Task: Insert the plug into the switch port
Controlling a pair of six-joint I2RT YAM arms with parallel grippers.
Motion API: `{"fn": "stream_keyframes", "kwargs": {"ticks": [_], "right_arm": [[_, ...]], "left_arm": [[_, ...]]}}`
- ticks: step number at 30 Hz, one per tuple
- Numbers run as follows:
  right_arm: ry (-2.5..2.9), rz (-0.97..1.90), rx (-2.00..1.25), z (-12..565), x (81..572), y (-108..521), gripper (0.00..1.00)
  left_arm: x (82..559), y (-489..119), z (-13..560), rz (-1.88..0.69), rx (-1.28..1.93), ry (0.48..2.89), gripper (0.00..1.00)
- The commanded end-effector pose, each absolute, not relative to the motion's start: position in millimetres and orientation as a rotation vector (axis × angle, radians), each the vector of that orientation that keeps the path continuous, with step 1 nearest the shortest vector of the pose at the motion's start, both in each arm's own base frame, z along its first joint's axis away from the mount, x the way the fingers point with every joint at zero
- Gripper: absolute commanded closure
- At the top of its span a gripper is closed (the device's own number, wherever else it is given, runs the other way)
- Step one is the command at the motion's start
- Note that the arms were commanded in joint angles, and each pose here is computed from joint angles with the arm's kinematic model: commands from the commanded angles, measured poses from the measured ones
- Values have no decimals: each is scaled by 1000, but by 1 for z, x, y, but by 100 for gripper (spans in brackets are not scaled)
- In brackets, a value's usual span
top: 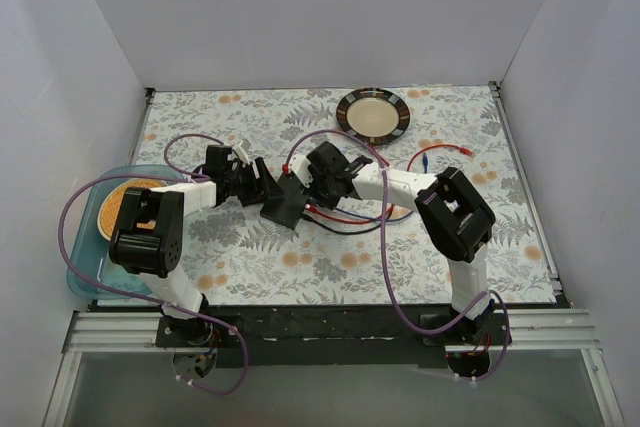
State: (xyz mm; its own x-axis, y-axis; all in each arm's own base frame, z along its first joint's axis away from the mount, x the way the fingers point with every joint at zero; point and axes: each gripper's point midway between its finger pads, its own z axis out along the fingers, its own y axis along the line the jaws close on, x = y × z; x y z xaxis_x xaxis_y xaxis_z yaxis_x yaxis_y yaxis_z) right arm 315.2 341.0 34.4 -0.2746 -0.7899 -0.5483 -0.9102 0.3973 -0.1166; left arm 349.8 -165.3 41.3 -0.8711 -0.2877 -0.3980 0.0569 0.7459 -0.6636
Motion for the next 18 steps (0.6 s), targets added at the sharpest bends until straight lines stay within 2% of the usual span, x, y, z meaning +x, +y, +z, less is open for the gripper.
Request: {"fn": "stream_keyframes", "kwargs": {"ticks": [1, 18], "right_arm": [[2084, 327, -1427, 45, 323, 358, 99], [2023, 314, -1371, 68, 333, 366, 99]], "left_arm": [[345, -164, 33, -947, -172, 2497, 39], [345, -165, 30, -956, -168, 2510, 40]]}}
